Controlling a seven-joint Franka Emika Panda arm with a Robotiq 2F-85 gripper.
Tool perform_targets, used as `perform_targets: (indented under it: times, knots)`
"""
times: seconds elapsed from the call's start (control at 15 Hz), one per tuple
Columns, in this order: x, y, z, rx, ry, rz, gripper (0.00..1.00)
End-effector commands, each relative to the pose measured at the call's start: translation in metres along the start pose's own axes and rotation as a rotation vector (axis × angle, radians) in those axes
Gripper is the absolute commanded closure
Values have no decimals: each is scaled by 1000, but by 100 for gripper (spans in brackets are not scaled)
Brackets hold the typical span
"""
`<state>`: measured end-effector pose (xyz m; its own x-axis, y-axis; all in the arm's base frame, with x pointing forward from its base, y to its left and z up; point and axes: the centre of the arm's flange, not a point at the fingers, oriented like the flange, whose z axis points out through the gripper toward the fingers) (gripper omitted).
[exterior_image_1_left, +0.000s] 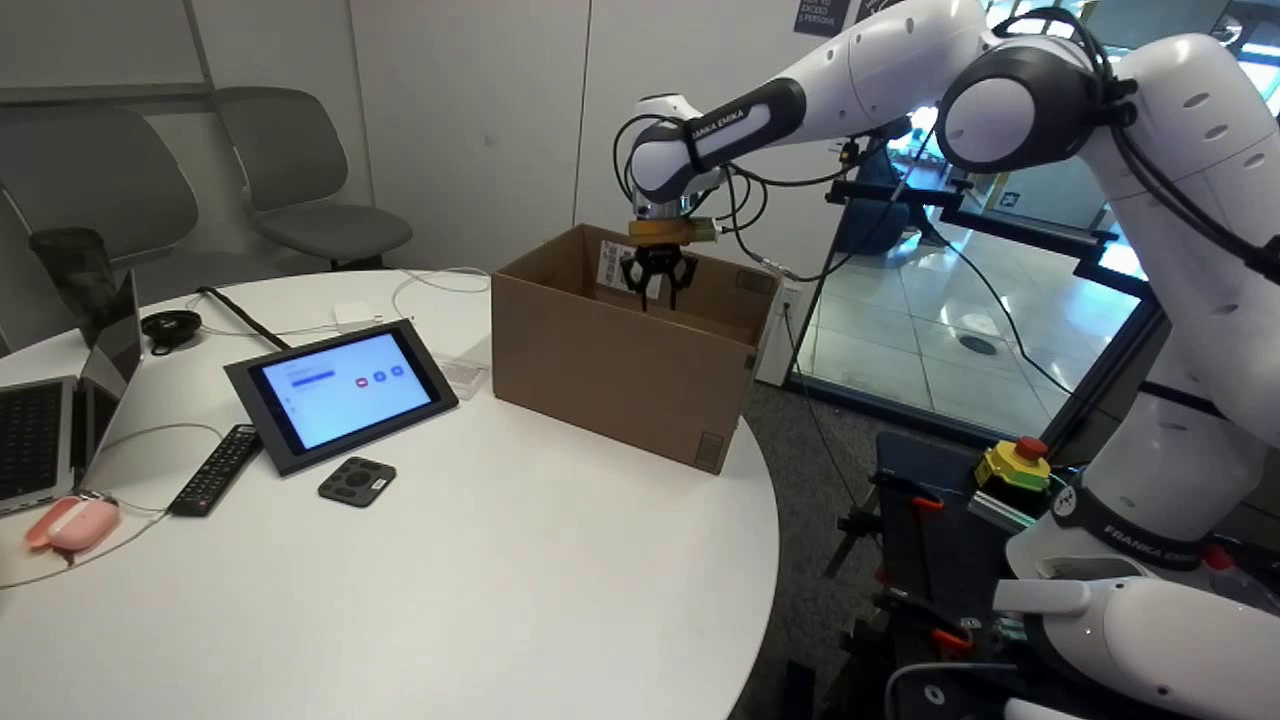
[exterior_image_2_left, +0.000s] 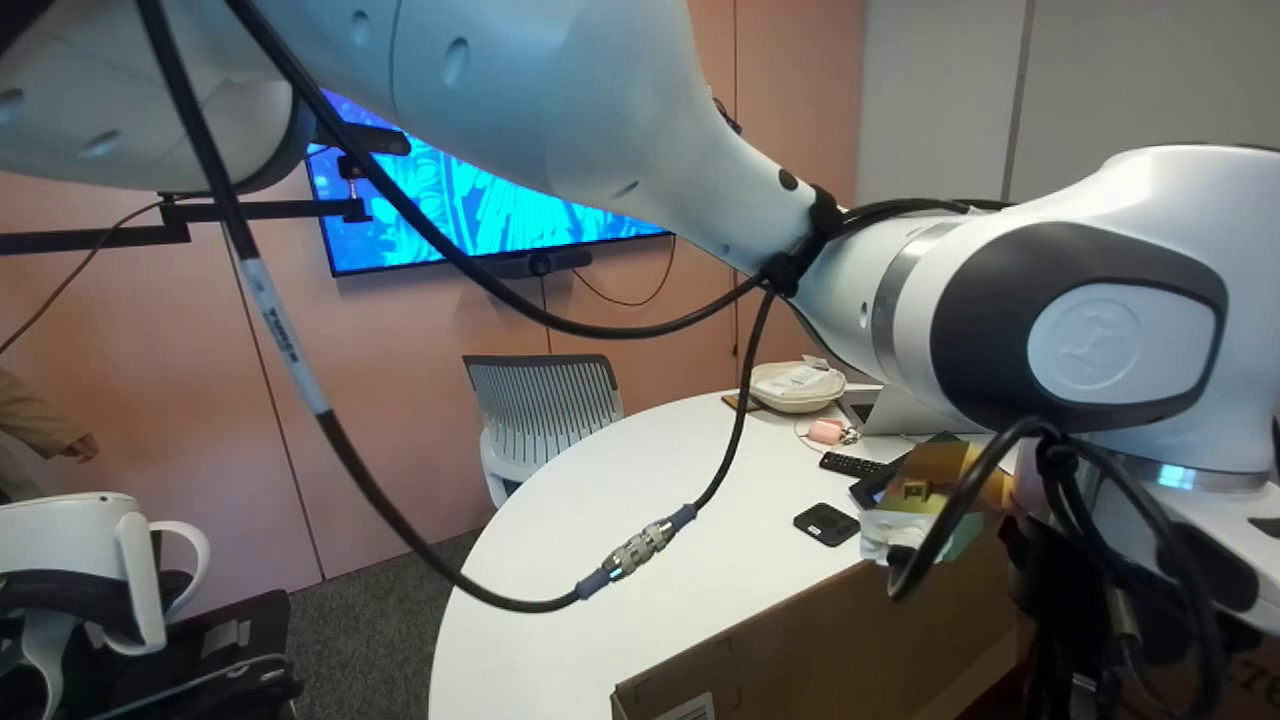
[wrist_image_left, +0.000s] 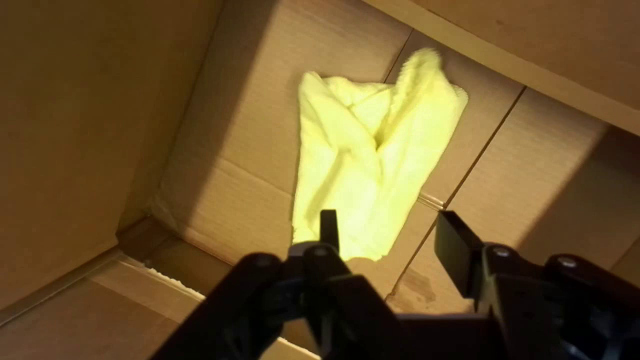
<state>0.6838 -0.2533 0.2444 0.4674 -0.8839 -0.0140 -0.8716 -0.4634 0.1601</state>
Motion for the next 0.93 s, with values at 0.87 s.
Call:
perform_targets:
  times: [0.87]
  knots:
    - [-139, -2, -145, 119, 10, -472, 0]
